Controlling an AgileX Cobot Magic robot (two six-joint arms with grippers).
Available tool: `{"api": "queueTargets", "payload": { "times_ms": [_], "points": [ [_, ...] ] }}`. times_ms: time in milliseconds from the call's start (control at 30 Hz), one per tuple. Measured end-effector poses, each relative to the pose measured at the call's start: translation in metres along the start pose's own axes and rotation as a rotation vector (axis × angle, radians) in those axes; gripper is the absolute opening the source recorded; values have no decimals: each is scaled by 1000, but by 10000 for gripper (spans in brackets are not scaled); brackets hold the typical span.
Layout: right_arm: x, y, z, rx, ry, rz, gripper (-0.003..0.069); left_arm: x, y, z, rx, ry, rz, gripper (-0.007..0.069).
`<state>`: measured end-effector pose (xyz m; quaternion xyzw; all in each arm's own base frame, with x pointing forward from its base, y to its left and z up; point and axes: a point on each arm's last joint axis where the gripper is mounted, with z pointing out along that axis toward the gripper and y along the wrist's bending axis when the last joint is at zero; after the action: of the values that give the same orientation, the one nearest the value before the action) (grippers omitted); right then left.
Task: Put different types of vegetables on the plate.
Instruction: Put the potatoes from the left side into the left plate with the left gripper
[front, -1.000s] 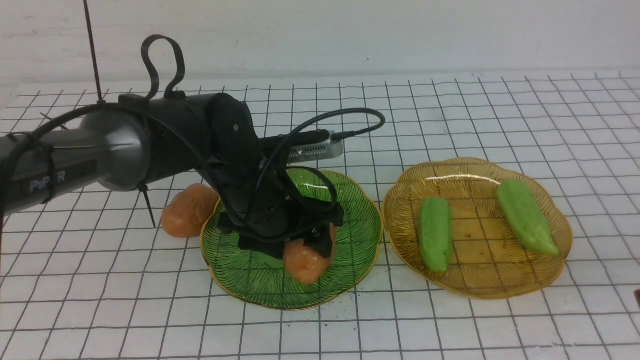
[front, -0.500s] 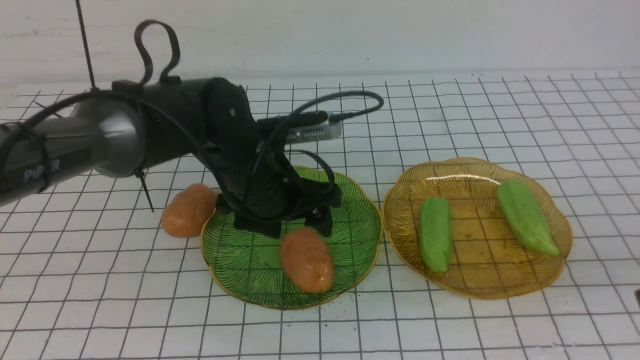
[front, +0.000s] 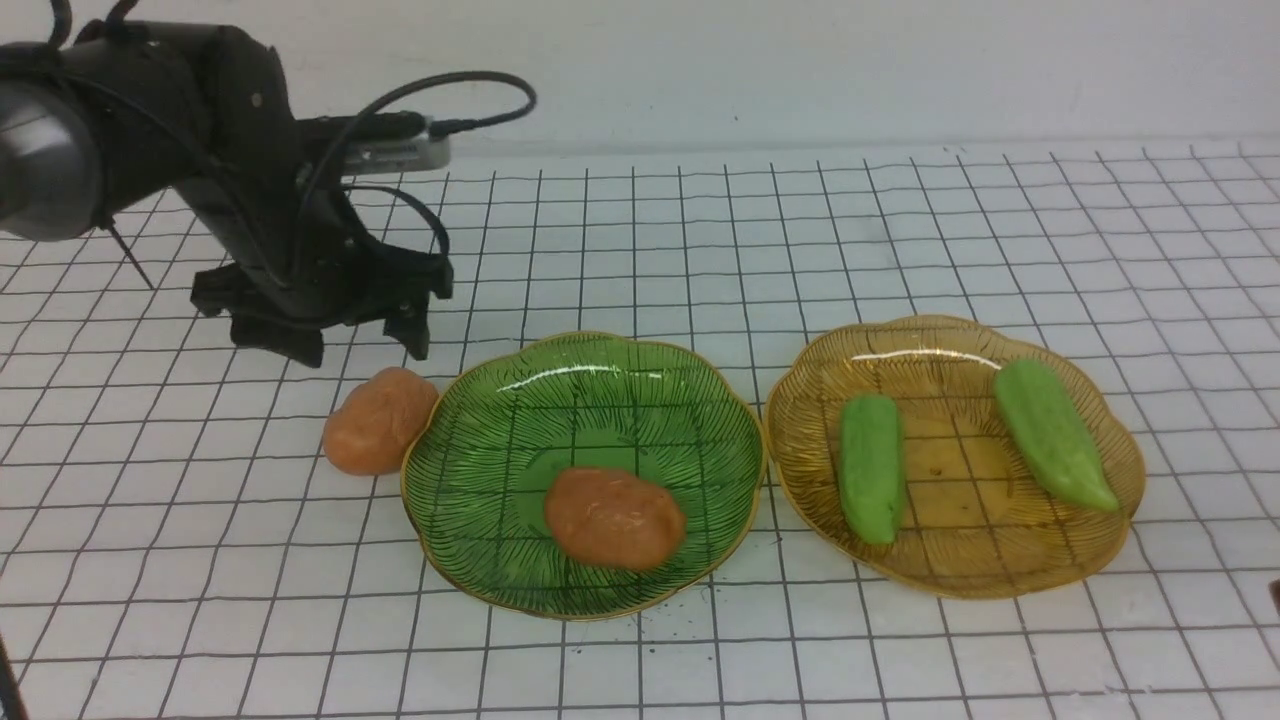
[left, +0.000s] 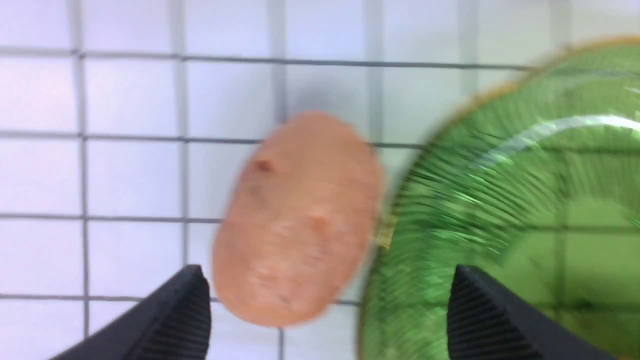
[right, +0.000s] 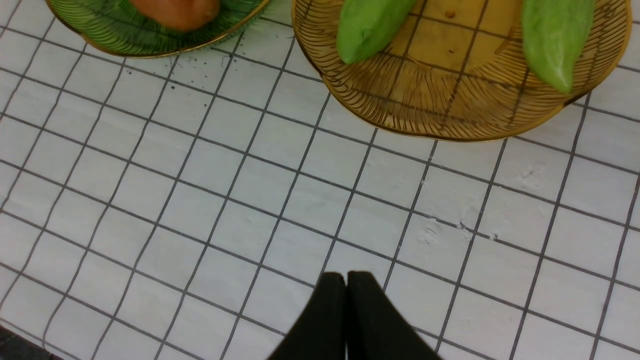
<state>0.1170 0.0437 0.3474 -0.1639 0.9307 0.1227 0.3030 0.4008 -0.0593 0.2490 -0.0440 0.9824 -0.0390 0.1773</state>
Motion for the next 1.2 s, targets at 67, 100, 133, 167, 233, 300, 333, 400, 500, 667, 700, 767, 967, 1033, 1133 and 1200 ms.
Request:
{"api": "queueTargets", "payload": {
  "times_ms": [67,100,133,167,233,300,333,400,500,667,700,767,967,1033,1133,1200],
  "points": [
    [0,0,0,0,0,0,-6,-2,7,10,-7,18,-21,573],
    [0,0,0,0,0,0,-6,-2,9,18,-12,29,-26,573],
    [0,0,0,0,0,0,-6,-2,10,19,-12,30,-27,573],
    [0,0,0,0,0,0,-6,-2,11,24,-14,32,-29,573],
    [0,0,0,0,0,0,-6,-3,12,38,-17,43,-32,573],
    [0,0,0,0,0,0,-6,-2,12,48,-19,51,-31,573],
    [0,0,0,0,0,0,-6,-2,12,52,-19,58,-33,573],
    [0,0,0,0,0,0,-6,-1,12,57,-17,68,-35,573],
    [0,0,0,0,1,1,-6,0,13,66,-20,78,-34,573],
    [0,0,0,0,1,4,-6,-1,13,69,-26,79,-29,529],
    [0,0,0,0,1,5,-6,-1,13,69,-28,79,-27,517],
    [0,0,0,0,1,5,-6,-1,14,69,-38,77,-18,517],
    [0,0,0,0,1,5,-6,-4,18,54,-90,69,27,517],
    [0,0,0,0,1,5,-6,-10,17,35,-89,46,26,517],
    [0,0,0,0,0,5,-6,-16,6,-4,-40,6,7,517],
    [-1,0,0,1,-7,5,-6,-14,-9,-19,9,-11,11,517]
  ]
}}
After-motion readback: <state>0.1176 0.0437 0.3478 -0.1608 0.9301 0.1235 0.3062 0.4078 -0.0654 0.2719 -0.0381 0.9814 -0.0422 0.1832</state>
